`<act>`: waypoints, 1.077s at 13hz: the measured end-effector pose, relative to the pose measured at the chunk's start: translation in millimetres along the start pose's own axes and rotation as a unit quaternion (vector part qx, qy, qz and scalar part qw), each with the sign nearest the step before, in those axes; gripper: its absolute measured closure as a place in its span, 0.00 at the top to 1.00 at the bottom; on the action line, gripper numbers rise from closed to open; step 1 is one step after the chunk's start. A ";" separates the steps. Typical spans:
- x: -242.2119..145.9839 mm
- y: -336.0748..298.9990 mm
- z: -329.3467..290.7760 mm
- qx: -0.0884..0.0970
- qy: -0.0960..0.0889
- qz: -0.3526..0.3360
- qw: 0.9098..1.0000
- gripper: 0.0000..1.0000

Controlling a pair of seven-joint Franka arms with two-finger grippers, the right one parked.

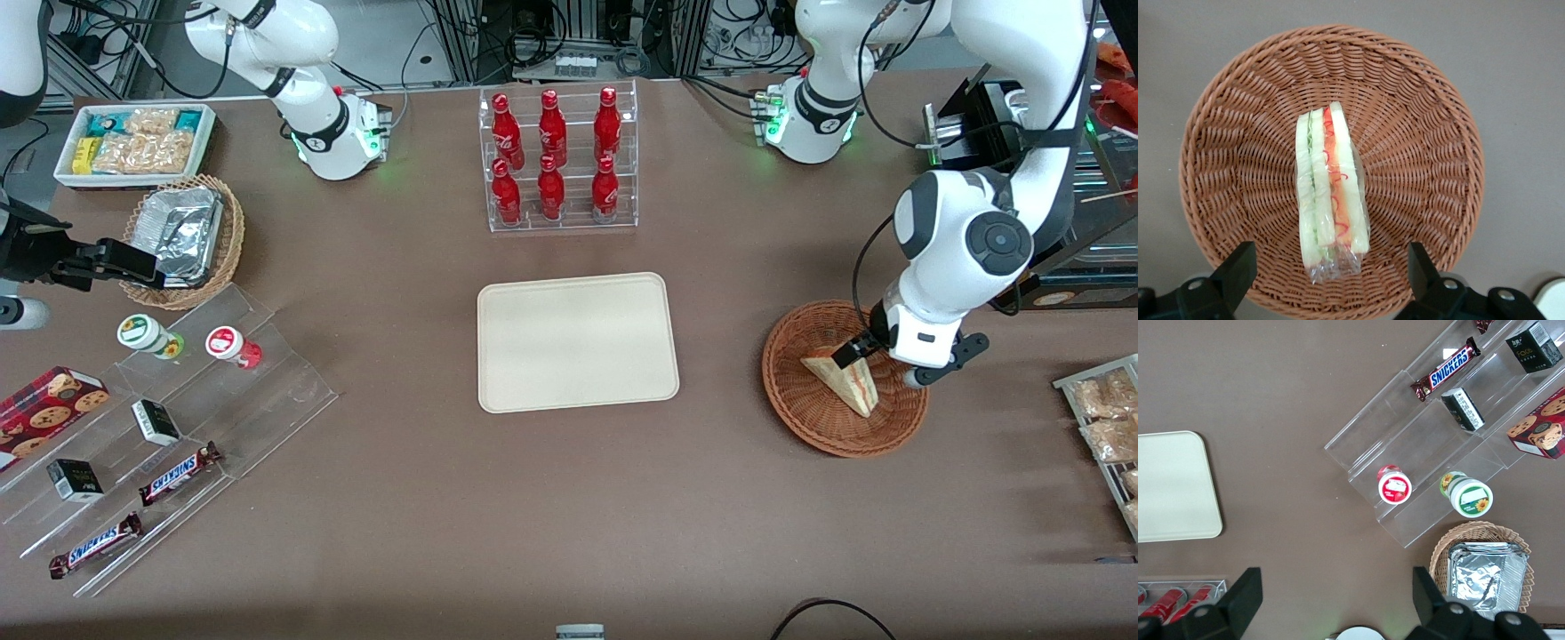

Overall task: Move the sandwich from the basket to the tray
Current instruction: 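Lower the left gripper and close it on the wrapped sandwich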

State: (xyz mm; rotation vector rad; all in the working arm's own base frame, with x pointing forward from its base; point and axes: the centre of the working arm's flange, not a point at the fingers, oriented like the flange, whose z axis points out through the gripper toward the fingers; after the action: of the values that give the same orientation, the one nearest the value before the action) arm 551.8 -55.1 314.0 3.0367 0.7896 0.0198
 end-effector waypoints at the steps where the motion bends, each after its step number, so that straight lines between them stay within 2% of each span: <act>1: -0.3 -0.3 5.5 0.002 -0.004 0.000 1.000 1.00; 7: -1.1 -2.2 42.2 0.008 -0.017 -0.003 1.000 1.00; 12: 1.0 -1.0 56.9 0.003 -0.013 -0.005 1.000 0.96; 14: 2.0 -1.2 60.6 0.002 -0.011 -0.006 1.000 0.73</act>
State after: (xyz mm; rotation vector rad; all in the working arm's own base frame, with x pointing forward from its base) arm 553.7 -53.0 253.5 3.0301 0.8068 -0.0153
